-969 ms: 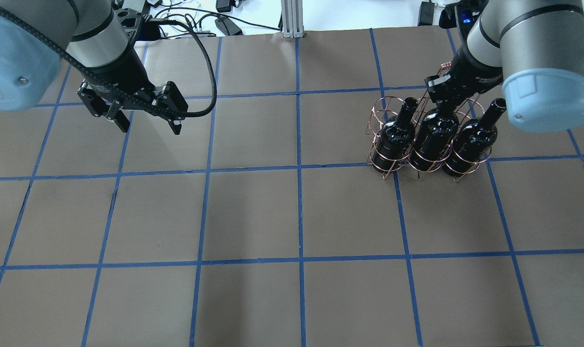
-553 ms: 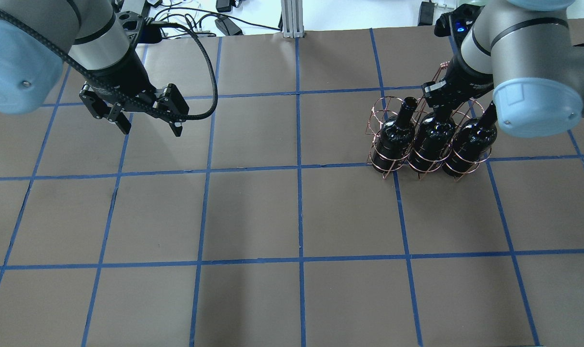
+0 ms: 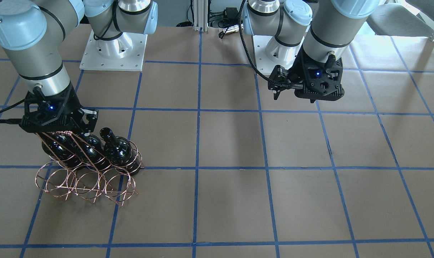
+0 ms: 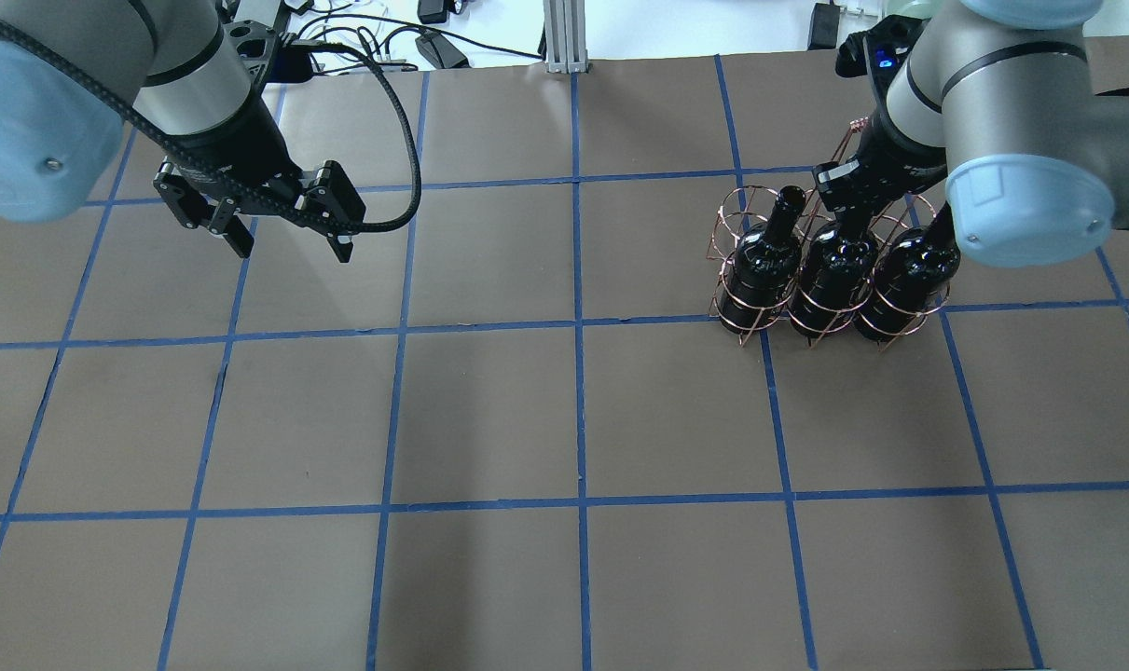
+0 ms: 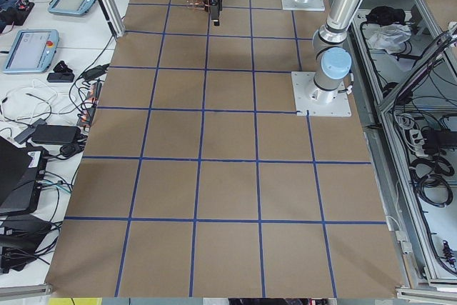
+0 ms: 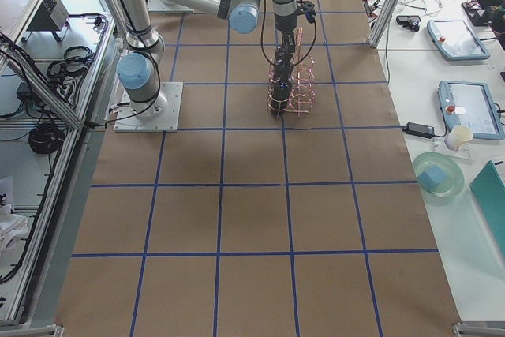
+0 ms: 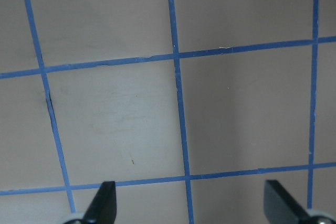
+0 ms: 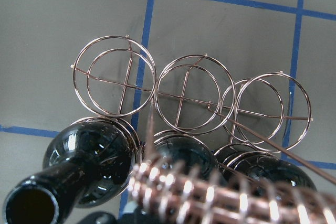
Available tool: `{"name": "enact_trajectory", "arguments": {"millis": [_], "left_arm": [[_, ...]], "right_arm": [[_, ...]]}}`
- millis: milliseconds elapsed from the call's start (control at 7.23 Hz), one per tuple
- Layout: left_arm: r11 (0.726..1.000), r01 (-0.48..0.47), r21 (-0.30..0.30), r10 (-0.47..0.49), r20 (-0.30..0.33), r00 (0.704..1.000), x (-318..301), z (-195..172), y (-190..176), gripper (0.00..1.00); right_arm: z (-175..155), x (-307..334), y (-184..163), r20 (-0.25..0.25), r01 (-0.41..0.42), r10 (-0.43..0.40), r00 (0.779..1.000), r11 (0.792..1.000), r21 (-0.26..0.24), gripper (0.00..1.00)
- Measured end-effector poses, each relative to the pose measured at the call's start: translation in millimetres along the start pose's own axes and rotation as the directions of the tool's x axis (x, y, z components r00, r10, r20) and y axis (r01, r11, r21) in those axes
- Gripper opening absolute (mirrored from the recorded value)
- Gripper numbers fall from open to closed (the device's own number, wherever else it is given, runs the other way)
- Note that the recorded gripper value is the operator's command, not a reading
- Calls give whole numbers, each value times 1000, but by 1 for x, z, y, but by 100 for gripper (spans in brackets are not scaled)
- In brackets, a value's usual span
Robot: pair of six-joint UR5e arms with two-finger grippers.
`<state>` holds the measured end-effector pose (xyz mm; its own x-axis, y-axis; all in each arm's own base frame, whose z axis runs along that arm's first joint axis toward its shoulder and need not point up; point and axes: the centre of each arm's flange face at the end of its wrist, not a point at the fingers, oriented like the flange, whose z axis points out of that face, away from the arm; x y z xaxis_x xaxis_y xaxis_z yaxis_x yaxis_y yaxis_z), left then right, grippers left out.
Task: Place wine into wine basket
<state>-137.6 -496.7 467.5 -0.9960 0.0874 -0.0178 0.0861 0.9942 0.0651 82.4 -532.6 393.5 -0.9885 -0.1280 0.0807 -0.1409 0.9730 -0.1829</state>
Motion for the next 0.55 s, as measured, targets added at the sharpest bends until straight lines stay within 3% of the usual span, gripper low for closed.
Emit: {"name": "enact_trajectory", "arguments": {"millis": [277,415,553], "left_arm": [[1000,0,0,0,0,1000,0,1,0,100],[1000,-1,1,1,0,1000,0,1,-1,100],[1000,-1,1,1,0,1000,0,1,-1,100]], "right_arm": [[-17,1,-5,-13,-20,20,1000,999,26,100],[-36,2,-10,-15,-24,24,1000,999,42,100],[-65,1,-12,-8,-35,35,999,999,25,100]]}}
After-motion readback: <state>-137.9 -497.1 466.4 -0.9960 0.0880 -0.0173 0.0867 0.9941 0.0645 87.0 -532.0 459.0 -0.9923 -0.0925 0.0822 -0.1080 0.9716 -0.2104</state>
